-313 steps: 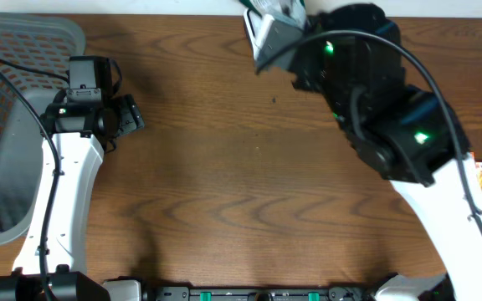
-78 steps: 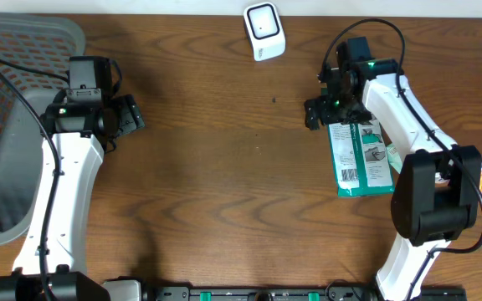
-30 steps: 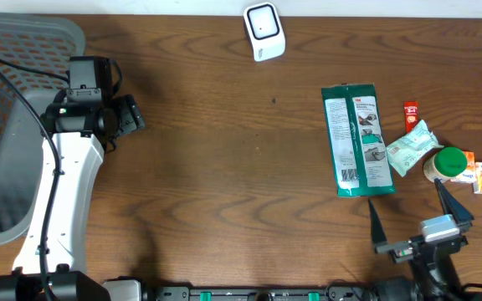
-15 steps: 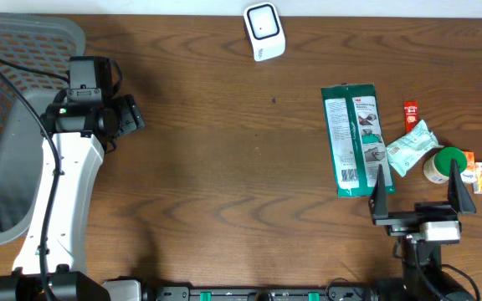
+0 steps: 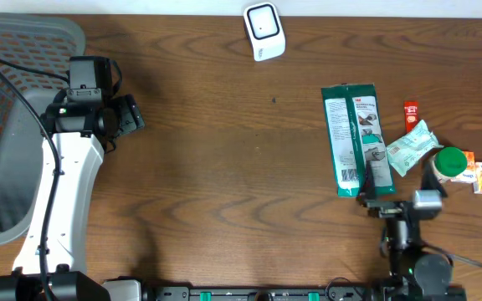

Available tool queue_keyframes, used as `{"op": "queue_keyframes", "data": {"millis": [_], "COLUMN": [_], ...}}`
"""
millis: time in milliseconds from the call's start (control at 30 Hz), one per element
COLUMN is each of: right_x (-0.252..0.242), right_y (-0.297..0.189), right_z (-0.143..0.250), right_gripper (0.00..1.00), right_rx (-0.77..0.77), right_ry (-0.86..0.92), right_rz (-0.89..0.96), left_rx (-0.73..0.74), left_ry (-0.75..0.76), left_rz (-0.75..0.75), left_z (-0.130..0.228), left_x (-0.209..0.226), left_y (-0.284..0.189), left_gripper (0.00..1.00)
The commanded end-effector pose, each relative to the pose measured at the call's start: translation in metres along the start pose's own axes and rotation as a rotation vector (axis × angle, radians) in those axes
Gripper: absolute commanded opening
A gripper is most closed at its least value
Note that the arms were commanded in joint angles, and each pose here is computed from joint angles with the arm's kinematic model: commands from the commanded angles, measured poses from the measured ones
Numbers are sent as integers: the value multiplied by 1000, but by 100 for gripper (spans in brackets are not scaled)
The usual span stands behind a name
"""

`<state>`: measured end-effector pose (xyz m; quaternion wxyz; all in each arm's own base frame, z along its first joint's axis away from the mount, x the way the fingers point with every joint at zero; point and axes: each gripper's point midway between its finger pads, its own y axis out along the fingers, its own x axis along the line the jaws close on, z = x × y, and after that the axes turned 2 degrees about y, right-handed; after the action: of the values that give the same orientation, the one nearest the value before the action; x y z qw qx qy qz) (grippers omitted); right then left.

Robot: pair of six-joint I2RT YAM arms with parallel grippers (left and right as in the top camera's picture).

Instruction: Scan the item barcode

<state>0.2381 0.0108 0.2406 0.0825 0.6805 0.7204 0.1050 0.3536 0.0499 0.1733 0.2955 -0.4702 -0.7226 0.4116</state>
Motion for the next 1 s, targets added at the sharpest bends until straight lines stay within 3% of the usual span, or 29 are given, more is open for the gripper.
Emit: {"op": "queue_keyframes", "data": {"millis": [0, 133, 967], "right_x": [-7, -19, -17], "right_y": [-6, -15, -15], "right_z": [51, 82, 81], "right_gripper": [99, 99, 99], "right_rx": [202, 330, 329], "right_ry": [45, 91, 86], "right_rz": [41, 119, 109], "left_rx": [-9, -9, -9], "left_ry": [-5, -5, -5], "left_rz": [-16, -16, -16], "left_z": [-2, -2, -2], "left_x": [4, 4, 4], "left_y": [-1, -1, -1], "left_gripper": [88, 88, 88]}}
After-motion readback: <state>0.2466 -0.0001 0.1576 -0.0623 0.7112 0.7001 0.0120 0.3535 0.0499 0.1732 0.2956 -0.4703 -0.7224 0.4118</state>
